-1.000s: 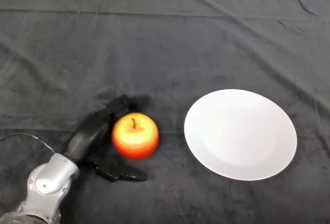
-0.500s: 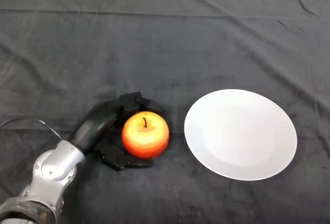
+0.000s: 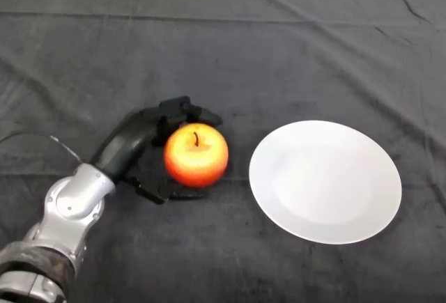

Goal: Move the apple to the plate

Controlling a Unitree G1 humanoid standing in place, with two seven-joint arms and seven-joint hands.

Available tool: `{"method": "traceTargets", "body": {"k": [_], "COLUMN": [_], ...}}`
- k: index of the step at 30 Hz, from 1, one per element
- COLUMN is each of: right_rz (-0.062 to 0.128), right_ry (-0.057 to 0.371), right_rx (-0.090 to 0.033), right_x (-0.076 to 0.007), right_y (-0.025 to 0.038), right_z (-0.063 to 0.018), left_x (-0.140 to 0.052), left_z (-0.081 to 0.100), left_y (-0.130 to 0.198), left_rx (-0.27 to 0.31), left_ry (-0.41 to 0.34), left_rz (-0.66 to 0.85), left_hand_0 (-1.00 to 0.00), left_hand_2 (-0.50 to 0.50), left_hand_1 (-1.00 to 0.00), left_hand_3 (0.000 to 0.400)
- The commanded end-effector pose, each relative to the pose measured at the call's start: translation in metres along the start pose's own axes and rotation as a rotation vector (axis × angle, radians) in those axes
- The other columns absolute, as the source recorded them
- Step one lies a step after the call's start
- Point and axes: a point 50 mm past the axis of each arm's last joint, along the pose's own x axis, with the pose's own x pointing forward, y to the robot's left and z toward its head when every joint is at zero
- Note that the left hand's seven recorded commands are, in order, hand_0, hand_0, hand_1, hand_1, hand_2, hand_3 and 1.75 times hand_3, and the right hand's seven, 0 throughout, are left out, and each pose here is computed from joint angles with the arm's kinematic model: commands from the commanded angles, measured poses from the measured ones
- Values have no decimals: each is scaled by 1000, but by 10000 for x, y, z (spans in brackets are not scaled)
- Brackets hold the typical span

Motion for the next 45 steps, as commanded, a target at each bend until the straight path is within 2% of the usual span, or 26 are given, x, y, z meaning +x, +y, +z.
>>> {"method": "traceTargets", "body": {"k": [1,17,36,45], "right_rz": [132,132,132,132], "right_ry": [92,92,92,92], "right_rx": [-53,-53,-54,-54], "right_x": [-166,-166,-165,-164], "right_y": [379,378,378,378], "right_z": [-289,-290,-290,-290], "left_x": [213,573,756,788], "left_z": [229,524,664,677], "left_y": [90,-169,-535,-716], "left_rx": [74,155,249,315], "left_ry": [-76,-134,-133,-115], "left_rz": [-17,-146,-313,-412], "left_hand_0": [-1000,-1000,-1000,-1000], "left_hand_2": [-12,-14,-14,-20], "left_hand_1": [-976,-973,-973,-961], "left_hand_3": [400,400,400,400]}}
